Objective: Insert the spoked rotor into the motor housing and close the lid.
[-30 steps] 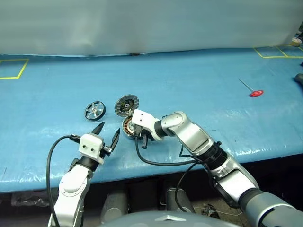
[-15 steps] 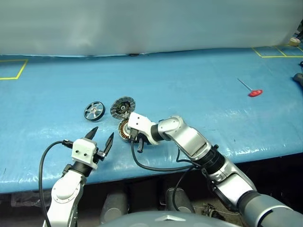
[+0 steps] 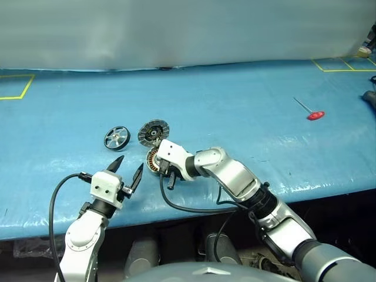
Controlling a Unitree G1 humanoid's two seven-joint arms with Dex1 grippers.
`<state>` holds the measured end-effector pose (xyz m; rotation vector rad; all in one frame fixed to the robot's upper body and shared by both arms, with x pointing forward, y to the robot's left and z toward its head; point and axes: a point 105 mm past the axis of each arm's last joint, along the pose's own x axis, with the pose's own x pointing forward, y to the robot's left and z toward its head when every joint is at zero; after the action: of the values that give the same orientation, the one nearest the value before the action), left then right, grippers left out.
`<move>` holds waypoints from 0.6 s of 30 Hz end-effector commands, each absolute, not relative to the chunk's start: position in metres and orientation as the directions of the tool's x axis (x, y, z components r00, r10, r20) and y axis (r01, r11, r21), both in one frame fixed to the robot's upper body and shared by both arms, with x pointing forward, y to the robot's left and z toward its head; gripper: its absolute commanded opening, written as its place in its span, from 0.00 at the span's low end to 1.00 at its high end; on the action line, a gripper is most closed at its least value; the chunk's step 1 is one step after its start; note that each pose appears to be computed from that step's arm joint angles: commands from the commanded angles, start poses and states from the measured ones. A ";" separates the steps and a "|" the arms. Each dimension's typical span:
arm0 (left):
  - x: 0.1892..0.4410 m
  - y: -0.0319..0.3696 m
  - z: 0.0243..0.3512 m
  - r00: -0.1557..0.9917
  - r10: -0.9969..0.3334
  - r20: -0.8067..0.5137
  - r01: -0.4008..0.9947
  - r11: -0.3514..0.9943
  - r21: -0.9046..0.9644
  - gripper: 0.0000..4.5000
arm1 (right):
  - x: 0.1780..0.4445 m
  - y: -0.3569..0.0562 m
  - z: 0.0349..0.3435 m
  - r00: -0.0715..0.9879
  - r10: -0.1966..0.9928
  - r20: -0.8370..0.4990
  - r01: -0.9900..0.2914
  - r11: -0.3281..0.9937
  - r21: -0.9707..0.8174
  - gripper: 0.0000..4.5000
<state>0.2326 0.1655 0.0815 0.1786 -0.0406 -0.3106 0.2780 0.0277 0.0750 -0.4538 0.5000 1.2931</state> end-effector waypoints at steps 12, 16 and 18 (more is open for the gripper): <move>0.234 0.158 0.091 0.943 -0.328 0.056 0.315 0.933 0.173 0.71 | 0.274 0.018 0.071 0.165 0.782 -0.601 -0.984 0.168 -0.052 0.28; 0.234 0.156 0.091 0.940 -0.336 0.056 0.322 0.931 0.172 0.71 | 0.268 0.017 0.093 0.139 0.832 -0.537 -0.988 0.156 -0.014 0.43; 0.235 0.156 0.092 0.939 -0.338 0.057 0.325 0.930 0.171 0.71 | 0.267 0.015 0.110 0.147 0.870 -0.471 -0.985 0.174 0.014 0.43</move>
<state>0.2341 0.1588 0.0822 0.1685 -0.0466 -0.3323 0.2681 0.0139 0.0866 -0.3815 0.4950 1.3543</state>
